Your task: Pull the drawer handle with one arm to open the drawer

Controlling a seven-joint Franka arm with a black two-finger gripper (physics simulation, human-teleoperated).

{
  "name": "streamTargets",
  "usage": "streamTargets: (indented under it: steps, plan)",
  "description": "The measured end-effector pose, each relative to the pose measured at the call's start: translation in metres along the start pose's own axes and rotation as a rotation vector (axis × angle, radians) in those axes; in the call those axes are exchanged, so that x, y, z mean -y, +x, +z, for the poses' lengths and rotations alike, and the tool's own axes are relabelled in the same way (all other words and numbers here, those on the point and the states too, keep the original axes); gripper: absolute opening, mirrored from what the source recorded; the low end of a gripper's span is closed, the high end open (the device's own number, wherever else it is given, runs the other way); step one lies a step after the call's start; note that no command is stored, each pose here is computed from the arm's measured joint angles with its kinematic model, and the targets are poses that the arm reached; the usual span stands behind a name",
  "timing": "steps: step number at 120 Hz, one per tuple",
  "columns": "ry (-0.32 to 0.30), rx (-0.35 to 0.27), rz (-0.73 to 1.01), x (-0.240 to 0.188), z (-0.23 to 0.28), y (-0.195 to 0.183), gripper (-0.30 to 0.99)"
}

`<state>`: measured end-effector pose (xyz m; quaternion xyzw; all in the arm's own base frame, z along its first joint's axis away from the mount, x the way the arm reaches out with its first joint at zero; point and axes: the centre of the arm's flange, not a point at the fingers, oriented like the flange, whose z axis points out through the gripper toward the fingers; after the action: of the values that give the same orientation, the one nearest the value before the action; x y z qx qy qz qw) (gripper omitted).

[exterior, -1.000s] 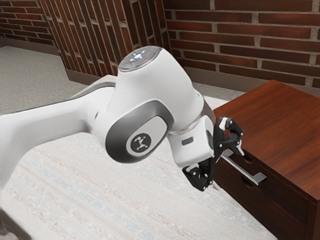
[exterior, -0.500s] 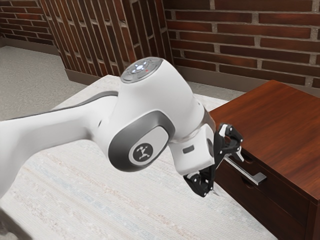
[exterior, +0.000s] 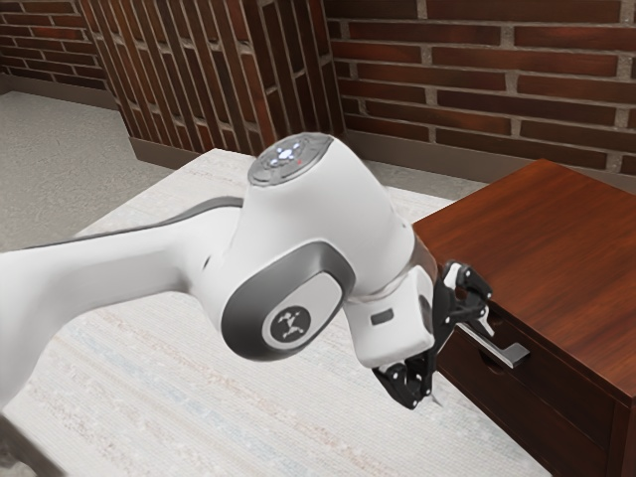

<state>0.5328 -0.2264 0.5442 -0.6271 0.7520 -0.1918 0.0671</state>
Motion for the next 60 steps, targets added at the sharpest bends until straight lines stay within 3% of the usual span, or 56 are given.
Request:
streamTargets:
  steps: [60]
  plan:
    - [-0.016,-0.001,-0.006,-0.014,0.003,-0.004,0.68]
